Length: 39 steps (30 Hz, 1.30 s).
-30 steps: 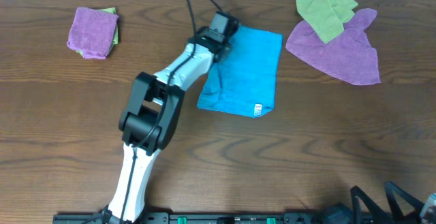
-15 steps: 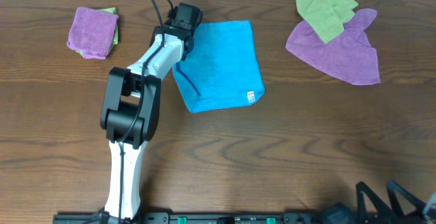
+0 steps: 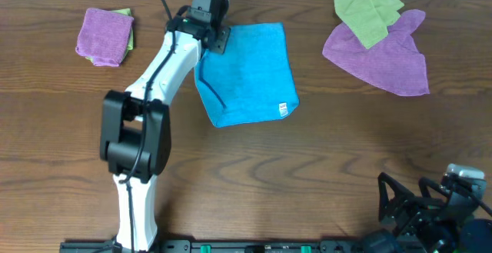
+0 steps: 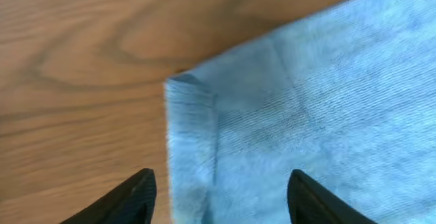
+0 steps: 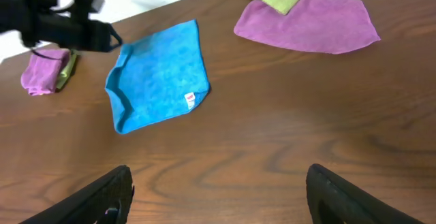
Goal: Fold the cloth
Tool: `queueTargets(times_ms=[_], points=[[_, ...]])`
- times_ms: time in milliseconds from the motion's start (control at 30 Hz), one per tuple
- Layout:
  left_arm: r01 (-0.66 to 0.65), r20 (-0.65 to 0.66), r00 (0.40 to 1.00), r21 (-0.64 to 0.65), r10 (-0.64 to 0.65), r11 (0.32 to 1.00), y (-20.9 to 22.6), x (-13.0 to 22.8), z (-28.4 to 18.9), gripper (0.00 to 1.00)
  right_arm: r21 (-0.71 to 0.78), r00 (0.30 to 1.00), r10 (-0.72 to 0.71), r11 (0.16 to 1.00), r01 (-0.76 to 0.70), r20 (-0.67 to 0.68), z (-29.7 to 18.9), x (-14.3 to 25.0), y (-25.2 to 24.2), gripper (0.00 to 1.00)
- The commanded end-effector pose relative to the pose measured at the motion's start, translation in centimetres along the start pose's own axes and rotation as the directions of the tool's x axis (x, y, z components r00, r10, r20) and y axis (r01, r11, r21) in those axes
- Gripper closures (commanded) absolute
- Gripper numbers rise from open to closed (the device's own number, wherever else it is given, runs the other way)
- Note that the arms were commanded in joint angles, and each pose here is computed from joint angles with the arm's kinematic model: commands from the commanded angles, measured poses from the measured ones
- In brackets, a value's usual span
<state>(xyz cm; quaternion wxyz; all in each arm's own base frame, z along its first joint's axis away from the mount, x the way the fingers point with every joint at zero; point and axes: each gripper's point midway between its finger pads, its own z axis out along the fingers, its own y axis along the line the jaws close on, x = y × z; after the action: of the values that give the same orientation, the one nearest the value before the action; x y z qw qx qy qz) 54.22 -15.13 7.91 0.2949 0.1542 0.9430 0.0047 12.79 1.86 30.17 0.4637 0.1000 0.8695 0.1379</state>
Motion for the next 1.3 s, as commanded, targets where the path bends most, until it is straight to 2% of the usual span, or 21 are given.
queueTargets(times_ms=[0, 100, 267, 567, 733, 833, 1100, 1267], points=[[-0.015, -0.010, 1.000, 0.027, 0.015, 1.000, -0.6, 0.6, 1.9, 0.34, 0.004, 1.000, -0.010, 1.000, 0.010, -0.002, 0.1, 0.0, 0.0, 0.18], [-0.031, -0.007, 0.999, 0.009, 0.031, 0.999, -0.4, 1.0, 3.8, 0.33, -0.031, 1.000, -0.008, 0.999, 0.008, -0.009, 0.1, 0.1, 0.6, 0.18], [-0.033, 0.009, 0.999, -0.138, 0.034, 0.990, 2.2, 0.9, 5.1, 0.28, -0.045, 1.000, -0.004, 0.999, 0.004, -0.013, 0.1, 0.1, 0.9, 0.18], [-0.029, 0.024, 0.999, -0.162, 0.034, 0.986, 4.0, 1.1, 6.5, 0.25, -0.068, 1.000, 0.005, 0.998, -0.006, -0.019, 0.1, 0.1, 1.3, 0.18], [-0.040, -0.009, 0.999, -0.162, 0.039, 0.986, 4.2, 2.4, 8.1, 0.25, -0.080, 1.000, 0.008, 0.997, -0.008, -0.004, 0.1, -0.2, 1.6, 0.18], [-0.056, -0.012, 0.998, -0.164, 0.055, 0.985, 4.3, 2.5, 8.1, 0.25, -0.080, 1.000, 0.008, 0.997, -0.009, -0.004, 0.1, -0.2, 1.6, 0.18], [-0.069, -0.034, 0.998, -0.372, 0.061, 0.926, 8.4, 2.5, 7.1, 0.25, -0.078, 1.000, 0.009, 0.997, -0.009, 0.001, 0.1, -0.3, 1.6, 0.17], [-0.064, -0.027, 0.998, -0.406, 0.057, 0.912, 9.0, 2.0, 6.4, 0.25, -0.071, 1.000, 0.009, 0.997, -0.008, 0.005, 0.1, -0.4, 1.5, 0.16]])
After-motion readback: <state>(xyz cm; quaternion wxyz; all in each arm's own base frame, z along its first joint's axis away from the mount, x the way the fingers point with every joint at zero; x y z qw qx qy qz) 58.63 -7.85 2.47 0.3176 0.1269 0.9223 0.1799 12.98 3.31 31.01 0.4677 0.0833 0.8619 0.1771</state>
